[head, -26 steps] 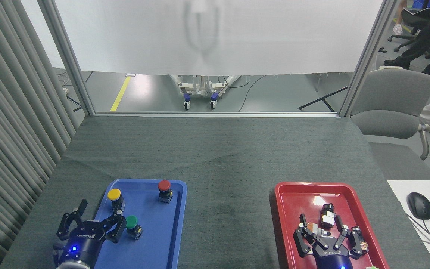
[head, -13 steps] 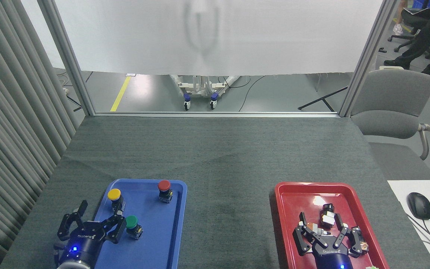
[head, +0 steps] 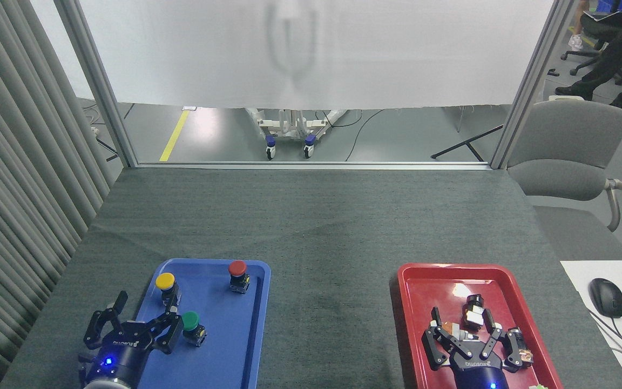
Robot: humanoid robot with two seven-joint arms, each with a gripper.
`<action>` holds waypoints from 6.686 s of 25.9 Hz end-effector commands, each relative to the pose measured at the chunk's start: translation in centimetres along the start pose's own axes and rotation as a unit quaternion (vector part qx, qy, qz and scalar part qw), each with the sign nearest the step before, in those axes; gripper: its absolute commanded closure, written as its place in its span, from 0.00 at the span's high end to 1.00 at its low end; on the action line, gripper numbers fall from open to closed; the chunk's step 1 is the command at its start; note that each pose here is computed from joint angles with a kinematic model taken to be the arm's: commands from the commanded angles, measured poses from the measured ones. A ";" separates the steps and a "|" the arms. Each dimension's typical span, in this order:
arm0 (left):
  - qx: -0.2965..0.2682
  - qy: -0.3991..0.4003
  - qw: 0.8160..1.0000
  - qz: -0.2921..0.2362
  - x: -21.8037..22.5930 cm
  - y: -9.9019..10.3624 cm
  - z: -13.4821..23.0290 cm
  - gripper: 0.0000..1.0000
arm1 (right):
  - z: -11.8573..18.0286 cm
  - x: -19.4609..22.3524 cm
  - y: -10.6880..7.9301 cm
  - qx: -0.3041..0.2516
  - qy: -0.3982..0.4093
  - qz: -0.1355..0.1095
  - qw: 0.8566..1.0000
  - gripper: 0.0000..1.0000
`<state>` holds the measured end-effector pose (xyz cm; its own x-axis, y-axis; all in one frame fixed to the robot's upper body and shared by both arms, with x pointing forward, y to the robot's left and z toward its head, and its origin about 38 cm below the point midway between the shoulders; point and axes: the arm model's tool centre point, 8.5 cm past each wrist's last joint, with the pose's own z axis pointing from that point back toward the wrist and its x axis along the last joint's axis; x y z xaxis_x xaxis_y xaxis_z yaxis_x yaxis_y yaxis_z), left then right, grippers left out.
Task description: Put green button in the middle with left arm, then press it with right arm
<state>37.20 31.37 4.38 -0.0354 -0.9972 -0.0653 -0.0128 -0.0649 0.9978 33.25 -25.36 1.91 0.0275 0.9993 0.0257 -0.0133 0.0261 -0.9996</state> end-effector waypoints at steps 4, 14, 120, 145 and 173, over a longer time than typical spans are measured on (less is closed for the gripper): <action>0.001 -0.001 1.000 0.000 0.0 0.0 0.1 1.00 | 0.0 -0.1 0.0 0.003 0.000 0.001 1.000 1.00; 0.004 -0.031 1.000 0.004 0.7 0.0 0.2 0.99 | -0.1 -0.2 -0.3 -0.001 0.007 0.003 1.000 1.00; 0.042 -0.213 0.976 0.004 18.6 1.8 -1.2 1.00 | -0.1 6.6 0.5 0.037 -0.063 -0.017 0.997 0.70; 0.007 -0.016 0.999 0.027 3.6 -1.6 1.5 1.00 | -2.8 16.9 0.9 0.055 -0.136 0.010 0.989 0.00; 0.010 -0.019 0.999 0.032 2.3 -1.0 1.5 1.00 | -3.1 17.0 0.1 0.042 -0.130 0.006 0.991 0.07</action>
<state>35.60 29.19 3.18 -0.0767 -0.9971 -0.0013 -0.0305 0.0011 0.9995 36.62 -8.10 0.90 -0.2399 0.9705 0.0254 -0.1437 -0.0096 -0.9896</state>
